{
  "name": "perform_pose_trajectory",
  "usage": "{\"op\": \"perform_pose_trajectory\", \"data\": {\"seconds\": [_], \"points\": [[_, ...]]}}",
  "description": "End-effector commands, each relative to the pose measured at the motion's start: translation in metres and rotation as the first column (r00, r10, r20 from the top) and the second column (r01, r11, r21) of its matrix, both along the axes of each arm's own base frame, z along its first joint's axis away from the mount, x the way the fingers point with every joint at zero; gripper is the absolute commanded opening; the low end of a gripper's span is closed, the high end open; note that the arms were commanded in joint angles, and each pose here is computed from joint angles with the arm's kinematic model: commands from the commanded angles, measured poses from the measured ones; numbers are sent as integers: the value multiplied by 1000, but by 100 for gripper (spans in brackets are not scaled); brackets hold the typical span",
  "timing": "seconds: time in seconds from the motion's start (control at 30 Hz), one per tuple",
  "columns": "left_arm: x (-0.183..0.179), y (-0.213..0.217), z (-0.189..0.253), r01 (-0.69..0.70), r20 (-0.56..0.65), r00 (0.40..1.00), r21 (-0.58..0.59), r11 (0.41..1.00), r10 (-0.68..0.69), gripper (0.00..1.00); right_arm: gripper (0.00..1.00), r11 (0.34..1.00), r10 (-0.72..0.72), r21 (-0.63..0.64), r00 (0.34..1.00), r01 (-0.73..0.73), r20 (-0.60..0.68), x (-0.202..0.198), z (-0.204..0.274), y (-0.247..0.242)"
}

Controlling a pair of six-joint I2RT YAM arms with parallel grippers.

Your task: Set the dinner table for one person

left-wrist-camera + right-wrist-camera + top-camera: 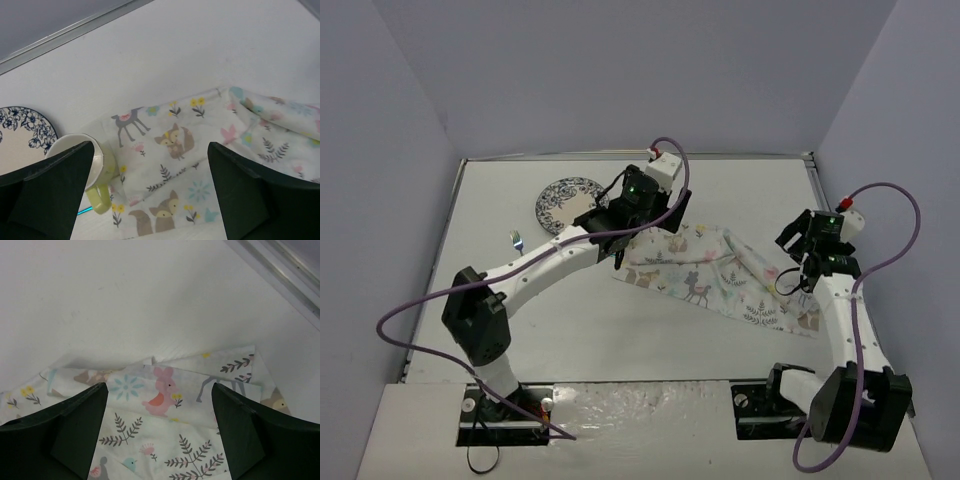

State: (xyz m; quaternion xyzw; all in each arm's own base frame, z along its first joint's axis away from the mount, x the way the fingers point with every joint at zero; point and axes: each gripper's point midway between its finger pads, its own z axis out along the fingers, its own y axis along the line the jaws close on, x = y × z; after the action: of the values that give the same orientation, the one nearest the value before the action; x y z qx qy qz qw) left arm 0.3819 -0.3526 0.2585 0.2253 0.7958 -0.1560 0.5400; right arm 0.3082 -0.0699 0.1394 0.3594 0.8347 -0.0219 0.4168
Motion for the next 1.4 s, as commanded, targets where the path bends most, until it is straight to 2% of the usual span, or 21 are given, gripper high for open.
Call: {"op": "perform_pose_trajectory", "data": {"seconds": [0.0,0.17,0.33,0.43,0.5,0.7,0.9,1.23,1.3,1.37], "points": [[-43,-14,-22,3,-87,996,-97,995,-12,91,79,972,225,-59,974,-227,-29,37,-6,31],[-56,-32,-85,11,-208,978,-73,997,-26,81,76,930,364,-55,931,-365,-23,63,-8,48],[-59,-52,-113,36,-211,976,-80,996,-52,73,72,856,514,-60,858,-514,-22,91,-14,64],[-61,-60,-126,49,-222,973,-76,996,-65,68,70,813,580,-79,814,-577,24,111,-7,74],[-62,-65,-134,59,-222,972,-81,995,-76,65,69,762,647,-61,758,-644,80,124,-3,92],[-72,-70,-164,86,-263,960,-41,995,-94,58,74,677,736,-75,673,-732,73,156,-21,124],[-80,-57,-194,80,-302,951,24,997,-69,53,75,586,810,-51,584,-808,53,178,-47,156],[-94,-41,-236,79,-398,917,108,991,-30,47,74,451,893,9,451,-893,7,174,-75,188],[-98,-38,-242,81,-420,907,115,990,-25,44,68,432,902,17,432,-902,-4,171,-80,191],[-103,-34,-246,81,-439,898,125,989,-18,43,55,414,910,26,414,-910,-17,168,-85,191]]}}
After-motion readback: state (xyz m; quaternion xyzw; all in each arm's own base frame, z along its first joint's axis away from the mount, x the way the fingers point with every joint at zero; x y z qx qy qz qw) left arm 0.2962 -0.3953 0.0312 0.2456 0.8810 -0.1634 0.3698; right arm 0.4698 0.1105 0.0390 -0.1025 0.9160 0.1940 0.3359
